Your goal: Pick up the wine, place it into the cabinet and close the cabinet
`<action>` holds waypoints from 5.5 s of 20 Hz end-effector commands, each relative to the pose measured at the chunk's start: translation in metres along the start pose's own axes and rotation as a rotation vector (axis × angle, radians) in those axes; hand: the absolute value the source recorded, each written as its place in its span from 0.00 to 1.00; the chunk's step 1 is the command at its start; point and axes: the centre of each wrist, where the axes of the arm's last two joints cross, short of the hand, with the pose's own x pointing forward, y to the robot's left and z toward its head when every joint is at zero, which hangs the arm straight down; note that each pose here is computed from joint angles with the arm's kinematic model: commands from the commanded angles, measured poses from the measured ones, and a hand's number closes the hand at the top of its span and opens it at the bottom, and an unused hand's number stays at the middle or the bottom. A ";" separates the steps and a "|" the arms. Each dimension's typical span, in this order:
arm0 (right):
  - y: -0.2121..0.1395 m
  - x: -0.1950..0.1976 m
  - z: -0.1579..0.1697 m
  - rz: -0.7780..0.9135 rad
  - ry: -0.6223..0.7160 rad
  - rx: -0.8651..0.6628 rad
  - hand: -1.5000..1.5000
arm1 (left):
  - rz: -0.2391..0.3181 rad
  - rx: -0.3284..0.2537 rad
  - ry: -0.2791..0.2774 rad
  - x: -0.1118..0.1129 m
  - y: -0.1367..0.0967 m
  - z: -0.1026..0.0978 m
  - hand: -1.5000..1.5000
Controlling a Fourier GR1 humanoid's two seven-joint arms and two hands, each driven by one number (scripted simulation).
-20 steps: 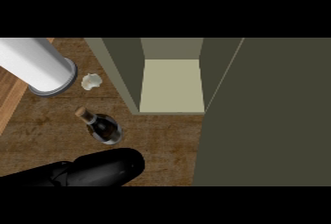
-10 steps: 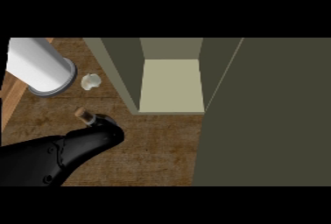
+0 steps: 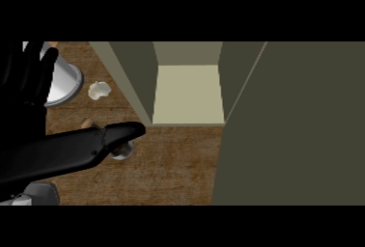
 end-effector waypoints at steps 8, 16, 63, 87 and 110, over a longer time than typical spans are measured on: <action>0.000 0.019 0.032 -0.028 -0.051 0.006 0.00 | -0.063 0.108 0.103 -0.076 0.021 -0.012 0.00; -0.015 0.020 0.023 -0.026 -0.042 0.057 0.00 | -0.107 0.207 0.099 -0.136 0.041 -0.017 0.00; -0.009 -0.001 0.033 -0.067 -0.025 0.072 0.00 | -0.099 0.171 0.254 -0.335 0.132 0.021 0.00; -0.011 0.006 0.018 -0.072 -0.020 0.079 0.00 | 0.069 0.023 0.325 -0.393 0.104 0.013 1.00; -0.015 0.001 0.030 -0.087 -0.002 0.058 0.00 | 0.173 -0.150 0.054 -0.377 0.150 0.069 1.00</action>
